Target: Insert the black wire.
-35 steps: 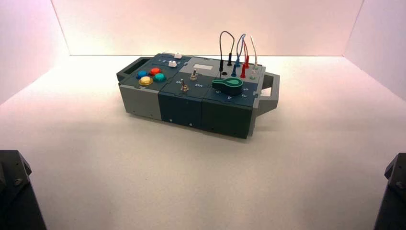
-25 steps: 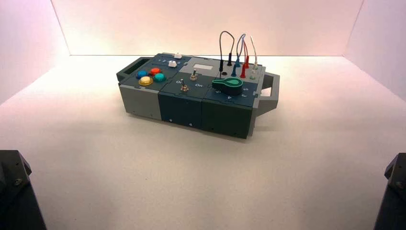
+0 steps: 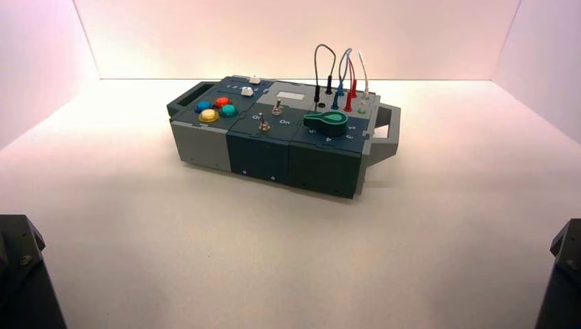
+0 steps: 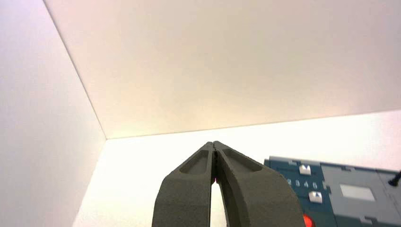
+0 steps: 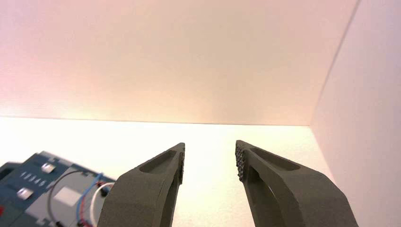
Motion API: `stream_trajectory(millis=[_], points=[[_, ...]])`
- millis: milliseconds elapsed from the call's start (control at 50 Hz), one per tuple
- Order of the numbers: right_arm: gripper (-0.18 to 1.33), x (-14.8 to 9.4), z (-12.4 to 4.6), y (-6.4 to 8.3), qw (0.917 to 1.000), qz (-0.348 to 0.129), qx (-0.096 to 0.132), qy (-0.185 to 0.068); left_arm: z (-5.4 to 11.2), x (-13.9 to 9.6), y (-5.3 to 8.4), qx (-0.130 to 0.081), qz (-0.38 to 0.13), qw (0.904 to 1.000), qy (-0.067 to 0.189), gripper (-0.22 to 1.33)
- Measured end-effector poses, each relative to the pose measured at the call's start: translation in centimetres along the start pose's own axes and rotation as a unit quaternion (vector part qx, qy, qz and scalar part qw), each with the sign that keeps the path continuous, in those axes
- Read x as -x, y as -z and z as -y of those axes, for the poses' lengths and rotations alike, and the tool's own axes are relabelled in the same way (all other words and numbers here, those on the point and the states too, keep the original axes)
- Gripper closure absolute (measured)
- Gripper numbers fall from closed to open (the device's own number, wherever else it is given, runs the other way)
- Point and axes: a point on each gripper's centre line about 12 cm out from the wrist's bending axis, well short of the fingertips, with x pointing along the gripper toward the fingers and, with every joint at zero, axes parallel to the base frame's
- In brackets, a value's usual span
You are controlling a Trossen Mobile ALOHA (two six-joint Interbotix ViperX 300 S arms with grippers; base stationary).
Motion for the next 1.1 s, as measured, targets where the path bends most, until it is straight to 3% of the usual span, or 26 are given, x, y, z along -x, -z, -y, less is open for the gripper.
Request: stream_trajectory(millis=[140, 340, 460, 580, 760, 1100], points=[[0.07, 0.3, -0.5, -0.4, 0.9998, -0.017, 0.003, -0.011, 0.7, 0.0, -0.2, -0.014, -0.006, 0.9997, 0.017, 1.28], [0.07, 0.5, -1.3, -0.8, 0.9988, -0.039, 0.008, -0.029, 2.4, 0.1, -0.5, -0.053, -0.016, 0.9967, 0.06, 1.28], [0.07, 0.6, -1.9, -1.0, 0.9977, -0.051, 0.015, -0.042, 2.9, 0.2, -0.5, -0.06, -0.019, 0.9956, 0.07, 1.28], [0.07, 0.4, -2.8, -0.8, 0.9933, -0.096, 0.023, -0.061, 4.1, 0.5, -0.7, -0.074, -0.024, 0.9919, 0.1, 1.28], [0.07, 0.1, -3.0, -0.8, 0.9857, -0.15, 0.037, -0.067, 5.2, 0.8, -0.9, -0.111, -0.037, 0.9845, 0.131, 1.28], [0.07, 0.5, -3.7, -1.8, 0.98, -0.173, 0.053, -0.083, 6.6, 1.2, -1.1, -0.131, -0.057, 0.9755, 0.167, 1.28]])
